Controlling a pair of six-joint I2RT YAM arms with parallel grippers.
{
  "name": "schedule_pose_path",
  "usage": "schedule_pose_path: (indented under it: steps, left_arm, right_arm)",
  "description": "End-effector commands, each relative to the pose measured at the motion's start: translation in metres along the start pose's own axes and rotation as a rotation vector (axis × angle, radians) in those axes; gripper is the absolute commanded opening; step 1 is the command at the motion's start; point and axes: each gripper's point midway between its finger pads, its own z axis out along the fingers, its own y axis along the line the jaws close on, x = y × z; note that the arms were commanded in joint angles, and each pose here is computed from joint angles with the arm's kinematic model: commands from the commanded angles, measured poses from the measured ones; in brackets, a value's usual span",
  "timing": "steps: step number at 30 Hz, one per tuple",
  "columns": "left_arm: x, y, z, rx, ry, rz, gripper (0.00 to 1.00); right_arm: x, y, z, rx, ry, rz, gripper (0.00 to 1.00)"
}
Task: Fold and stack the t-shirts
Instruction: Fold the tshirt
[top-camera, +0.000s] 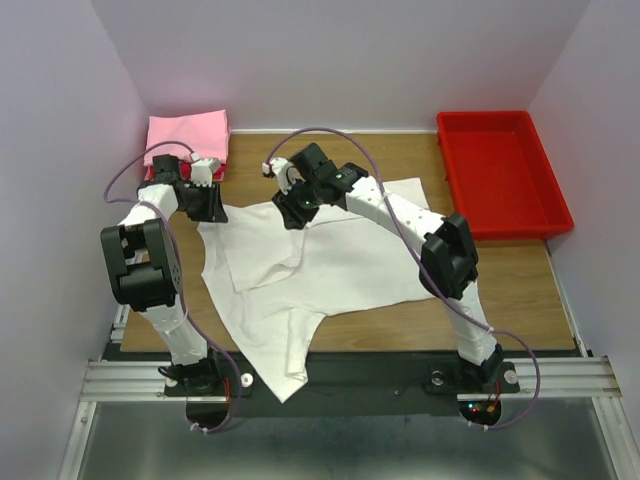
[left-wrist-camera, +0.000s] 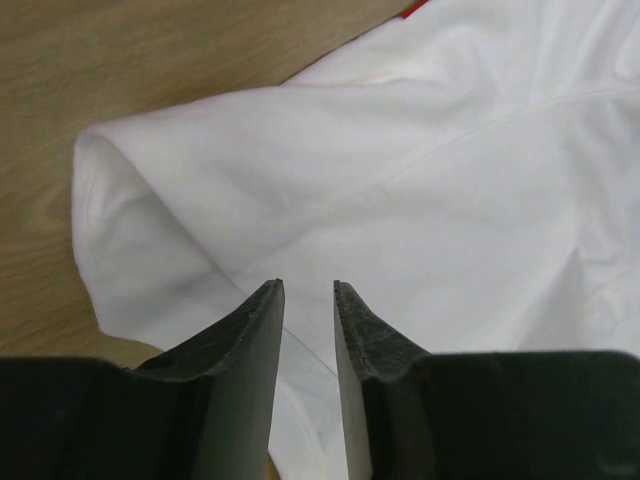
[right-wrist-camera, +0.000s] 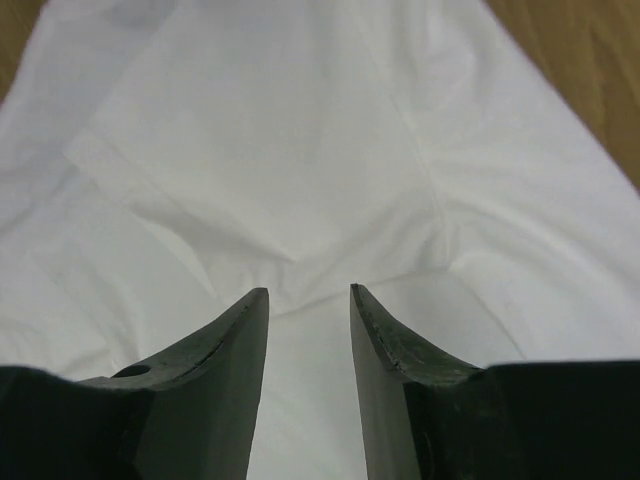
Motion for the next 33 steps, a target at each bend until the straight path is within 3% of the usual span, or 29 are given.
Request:
schedule_pose_path:
  steps: [1,5,9,17,19,26,33]
  left_arm:
    - [-0.052,-0.009,-0.034,0.023,-0.165,0.017,0.43]
    - [-0.06,0.005,-0.022,0.01,-0.165,-0.037,0.46]
    - [-0.067,0.022,-0.012,-0.03,-0.184,-0.052,0.51]
    - [-0.064,0.035,0.011,0.022,-0.171,-0.135,0.51]
    - [-0.06,0.038,0.015,0.016,-0.16,-0.157,0.47]
    - [-0.041,0.075,0.027,-0.105,-0.115,-0.221,0.0]
    - [-0.025,0.06,0.011,-0.054,-0.069,-0.091,0.0]
  right_arm:
    - [-0.016,0.008,0.029,-0.096,-0.043,0.082,0.45]
    - [-0.019,0.011,0.044,-0.137,-0.048,0.123,0.45]
    - [0.005,0.016,0.063,-0.179,0.01,0.149,0.47]
    - [0.07,0.032,0.072,-0.226,0.154,0.168,0.46]
    - [0.072,0.034,0.069,-0.231,0.158,0.17,0.46]
    - [0.067,0.051,0.041,-0.279,0.142,0.179,0.48]
    - [0.054,0.031,-0.007,-0.244,0.084,0.172,0.54]
